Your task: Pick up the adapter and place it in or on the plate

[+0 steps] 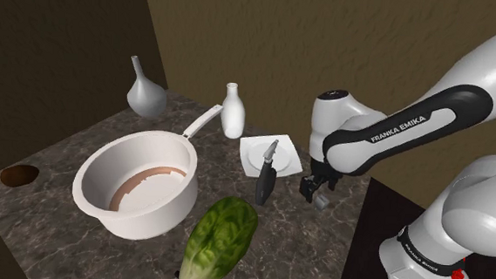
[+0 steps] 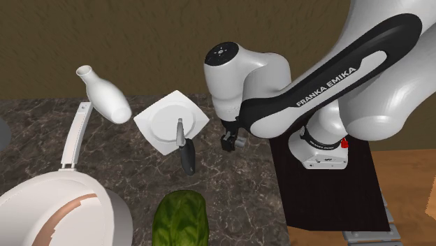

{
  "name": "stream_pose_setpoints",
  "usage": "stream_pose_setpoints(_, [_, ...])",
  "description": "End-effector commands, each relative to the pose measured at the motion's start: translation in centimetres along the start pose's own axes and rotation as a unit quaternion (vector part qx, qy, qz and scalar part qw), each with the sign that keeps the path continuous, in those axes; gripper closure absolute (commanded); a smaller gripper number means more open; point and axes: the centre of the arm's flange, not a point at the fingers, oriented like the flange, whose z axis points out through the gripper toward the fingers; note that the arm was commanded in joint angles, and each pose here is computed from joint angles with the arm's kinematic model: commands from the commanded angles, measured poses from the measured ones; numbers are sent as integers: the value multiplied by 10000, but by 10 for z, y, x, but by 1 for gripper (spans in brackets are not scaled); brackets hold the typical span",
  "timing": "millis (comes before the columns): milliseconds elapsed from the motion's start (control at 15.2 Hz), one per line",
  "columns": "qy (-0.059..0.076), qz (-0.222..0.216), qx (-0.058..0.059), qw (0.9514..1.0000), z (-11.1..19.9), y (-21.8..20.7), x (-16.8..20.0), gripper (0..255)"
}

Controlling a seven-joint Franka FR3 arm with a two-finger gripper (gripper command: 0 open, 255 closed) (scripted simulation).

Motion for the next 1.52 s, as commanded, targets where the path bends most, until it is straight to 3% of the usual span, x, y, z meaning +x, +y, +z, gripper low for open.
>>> stream_pose_setpoints(0, [5,0,2,10000,7,1,0,0])
stream_pose_setpoints(462, [5,0,2,10000,7,1,0,0])
stream_pose_setpoints(528, [5,0,2,10000,7,1,0,255])
stream_pose_setpoints(1122, [5,0,2,10000,7,1,0,255])
stream_pose_setpoints(1452, [5,0,2,10000,-19,3,-5,255])
